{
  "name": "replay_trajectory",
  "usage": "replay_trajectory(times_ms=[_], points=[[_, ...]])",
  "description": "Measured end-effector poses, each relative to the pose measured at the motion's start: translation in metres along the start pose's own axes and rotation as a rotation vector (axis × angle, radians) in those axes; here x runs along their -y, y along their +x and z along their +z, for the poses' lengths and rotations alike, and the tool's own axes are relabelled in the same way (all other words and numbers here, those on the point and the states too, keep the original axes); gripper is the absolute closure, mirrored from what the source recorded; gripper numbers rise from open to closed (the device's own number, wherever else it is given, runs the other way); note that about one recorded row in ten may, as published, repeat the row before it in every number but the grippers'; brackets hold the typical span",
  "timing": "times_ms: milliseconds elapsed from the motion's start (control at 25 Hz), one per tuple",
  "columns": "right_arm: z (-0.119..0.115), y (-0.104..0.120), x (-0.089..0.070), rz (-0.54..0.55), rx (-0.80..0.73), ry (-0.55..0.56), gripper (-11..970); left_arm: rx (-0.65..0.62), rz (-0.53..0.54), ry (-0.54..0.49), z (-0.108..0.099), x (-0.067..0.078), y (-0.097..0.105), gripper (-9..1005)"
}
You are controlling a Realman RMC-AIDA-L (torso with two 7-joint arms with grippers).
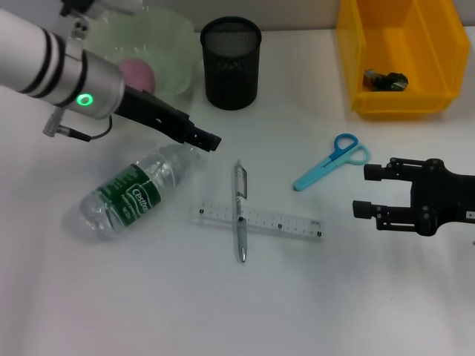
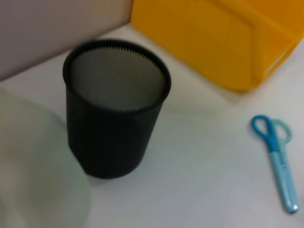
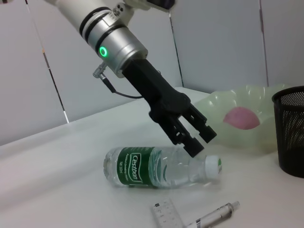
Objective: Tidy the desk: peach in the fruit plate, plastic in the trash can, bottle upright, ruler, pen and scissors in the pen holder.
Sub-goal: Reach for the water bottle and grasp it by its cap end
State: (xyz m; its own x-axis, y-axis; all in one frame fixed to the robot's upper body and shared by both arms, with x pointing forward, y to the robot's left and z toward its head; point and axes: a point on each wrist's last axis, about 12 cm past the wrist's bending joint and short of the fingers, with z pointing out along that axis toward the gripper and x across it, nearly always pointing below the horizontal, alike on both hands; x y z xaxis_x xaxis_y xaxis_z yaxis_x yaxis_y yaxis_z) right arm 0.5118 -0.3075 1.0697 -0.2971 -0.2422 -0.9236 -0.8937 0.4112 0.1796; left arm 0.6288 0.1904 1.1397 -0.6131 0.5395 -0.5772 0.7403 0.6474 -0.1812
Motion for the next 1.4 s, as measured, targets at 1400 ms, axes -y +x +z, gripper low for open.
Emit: replay_trajectory(times_ms=[1400], points=[[-0.006, 0.003, 0.001, 0.007, -0.004, 0.019, 237, -0.103, 0.103, -0.108, 0.037, 0.011, 0.008, 361]])
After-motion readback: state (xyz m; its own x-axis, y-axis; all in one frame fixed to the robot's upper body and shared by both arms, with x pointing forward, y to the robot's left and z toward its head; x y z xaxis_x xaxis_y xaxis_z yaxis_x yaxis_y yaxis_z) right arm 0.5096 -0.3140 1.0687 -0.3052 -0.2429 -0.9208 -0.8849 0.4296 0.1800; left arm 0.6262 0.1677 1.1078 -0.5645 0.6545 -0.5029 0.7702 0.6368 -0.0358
